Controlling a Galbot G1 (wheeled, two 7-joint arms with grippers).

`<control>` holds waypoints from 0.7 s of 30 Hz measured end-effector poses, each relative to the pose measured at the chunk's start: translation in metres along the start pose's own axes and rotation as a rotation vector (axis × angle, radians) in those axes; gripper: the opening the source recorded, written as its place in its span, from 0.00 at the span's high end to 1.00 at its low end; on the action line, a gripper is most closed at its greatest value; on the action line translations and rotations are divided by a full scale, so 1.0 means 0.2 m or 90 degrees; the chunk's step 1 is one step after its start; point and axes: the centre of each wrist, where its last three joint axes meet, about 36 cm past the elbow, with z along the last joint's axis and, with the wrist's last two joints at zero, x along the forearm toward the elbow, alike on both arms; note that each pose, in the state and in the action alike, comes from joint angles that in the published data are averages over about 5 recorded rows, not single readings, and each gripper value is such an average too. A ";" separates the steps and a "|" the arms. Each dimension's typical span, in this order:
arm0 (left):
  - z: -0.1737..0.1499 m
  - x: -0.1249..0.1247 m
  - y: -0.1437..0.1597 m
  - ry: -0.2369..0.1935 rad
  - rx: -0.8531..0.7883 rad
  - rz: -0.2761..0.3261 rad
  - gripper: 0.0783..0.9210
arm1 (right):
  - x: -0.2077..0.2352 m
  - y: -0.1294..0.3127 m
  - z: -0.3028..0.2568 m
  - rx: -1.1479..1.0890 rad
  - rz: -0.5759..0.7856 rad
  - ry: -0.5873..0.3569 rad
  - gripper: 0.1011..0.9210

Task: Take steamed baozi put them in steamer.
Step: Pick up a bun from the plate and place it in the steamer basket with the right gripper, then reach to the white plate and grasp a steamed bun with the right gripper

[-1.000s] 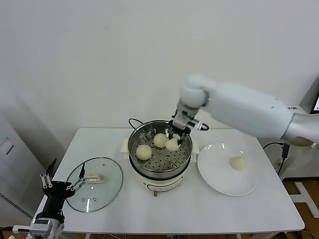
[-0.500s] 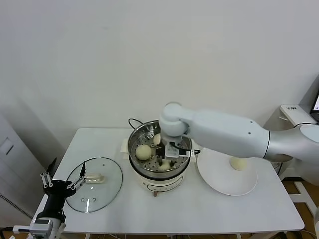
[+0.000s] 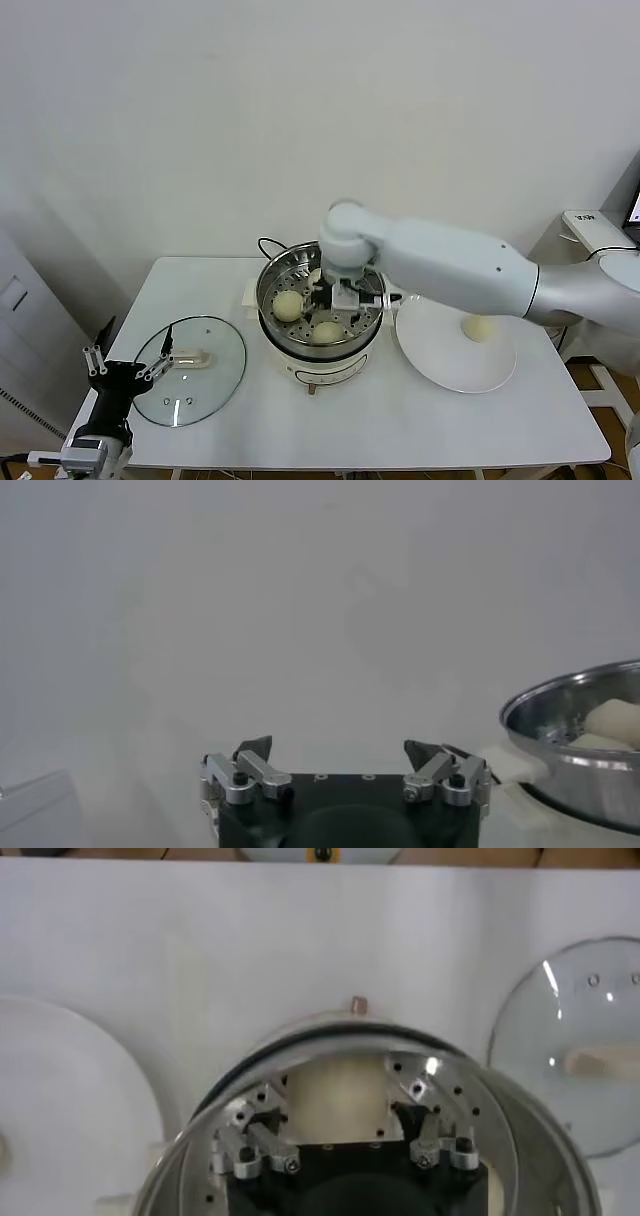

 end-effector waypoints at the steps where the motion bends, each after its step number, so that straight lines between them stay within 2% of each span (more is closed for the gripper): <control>1: 0.00 0.00 0.00 -0.001 -0.001 0.000 0.12 | 0.03 0.03 0.05 -0.032 0.008 0.001 0.12; 6: -0.01 -0.01 0.01 -0.004 -0.004 0.002 0.12 | 0.20 0.24 0.35 -0.247 0.042 0.000 0.12; 12: -0.02 -0.02 0.00 -0.009 -0.004 0.003 0.12 | 0.32 0.66 0.67 -0.494 0.051 0.013 0.12; 16: -0.02 -0.02 0.00 -0.009 -0.003 0.005 0.12 | 0.29 0.97 0.77 -0.612 0.048 0.025 0.12; 21: -0.02 -0.01 -0.01 -0.007 -0.007 0.010 0.12 | 0.11 1.32 0.79 -0.715 0.028 0.031 0.12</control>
